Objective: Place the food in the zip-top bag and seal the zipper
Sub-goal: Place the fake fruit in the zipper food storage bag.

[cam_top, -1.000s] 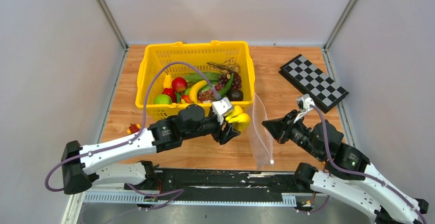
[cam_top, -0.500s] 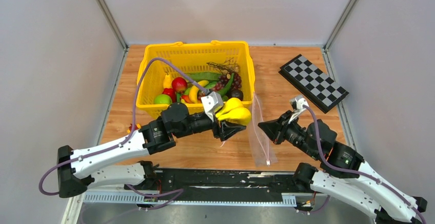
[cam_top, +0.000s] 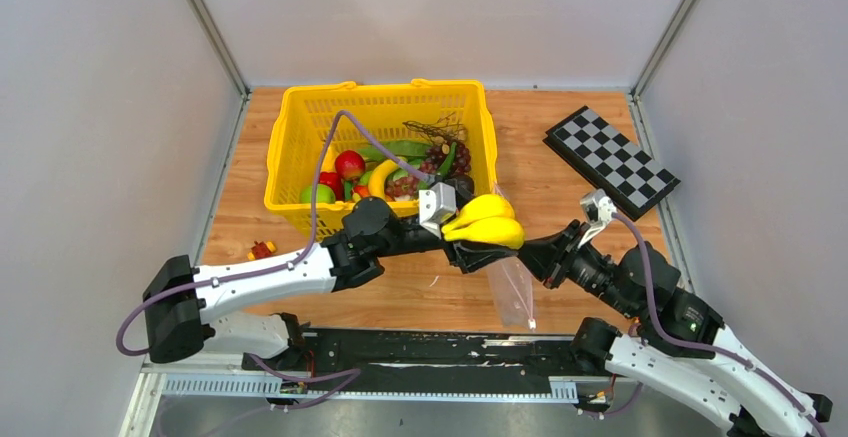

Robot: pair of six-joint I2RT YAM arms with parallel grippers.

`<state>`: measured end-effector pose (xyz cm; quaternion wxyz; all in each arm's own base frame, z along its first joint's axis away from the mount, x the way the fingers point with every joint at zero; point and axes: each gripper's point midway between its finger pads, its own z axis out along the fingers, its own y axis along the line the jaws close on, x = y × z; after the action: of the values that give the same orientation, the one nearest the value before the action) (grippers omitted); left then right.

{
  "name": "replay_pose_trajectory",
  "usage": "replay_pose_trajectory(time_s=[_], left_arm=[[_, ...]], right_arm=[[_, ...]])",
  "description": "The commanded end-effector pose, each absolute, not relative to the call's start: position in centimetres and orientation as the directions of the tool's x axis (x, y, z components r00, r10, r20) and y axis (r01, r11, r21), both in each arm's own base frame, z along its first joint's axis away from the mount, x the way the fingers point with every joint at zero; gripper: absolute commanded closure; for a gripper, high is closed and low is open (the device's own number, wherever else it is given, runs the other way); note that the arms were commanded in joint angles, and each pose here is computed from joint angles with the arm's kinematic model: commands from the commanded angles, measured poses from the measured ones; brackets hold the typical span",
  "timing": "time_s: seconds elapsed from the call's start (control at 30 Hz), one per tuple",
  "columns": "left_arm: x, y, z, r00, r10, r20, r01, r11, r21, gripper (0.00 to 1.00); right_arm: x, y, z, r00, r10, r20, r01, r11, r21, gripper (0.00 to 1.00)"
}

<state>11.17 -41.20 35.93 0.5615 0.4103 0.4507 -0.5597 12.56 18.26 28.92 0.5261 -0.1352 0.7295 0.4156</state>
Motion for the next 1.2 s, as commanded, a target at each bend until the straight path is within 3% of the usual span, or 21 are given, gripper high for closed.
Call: replay_pose_trajectory(time_s=[0.0, 0.63, 0.93, 1.17], left_arm=[[10.2, -40.6, 40.2, 0.053, -0.404, -0.913, 0.999, 0.011, 0.053, 0.80], [8.3, -43.1, 38.8, 0.037, -0.374, -0.927, 0.983, -0.155, 0.102, 0.78], [9.1, -43.5, 35.8, 0.070, -0.283, -0.957, 0.987, -0.122, 0.108, 0.78], [11.2, -43.6, 34.1, 0.121, -0.229, -0.966, 0.992, -0.012, 0.127, 0.77]], right_arm=[[11.5, 18.0, 31.0, -0.385, 0.262, -0.885, -0.680, 0.567, 0.464, 0.95], [8.9, 16.9, 33.8, -0.344, 0.246, -0.906, -0.764, 0.488, 0.422, 0.95], [8.0, 16.6, 35.4, -0.324, 0.266, -0.908, -0.793, 0.446, 0.414, 0.95], [7.0, 16.7, 36.5, -0.320, 0.279, -0.905, -0.823, 0.392, 0.411, 0.95]])
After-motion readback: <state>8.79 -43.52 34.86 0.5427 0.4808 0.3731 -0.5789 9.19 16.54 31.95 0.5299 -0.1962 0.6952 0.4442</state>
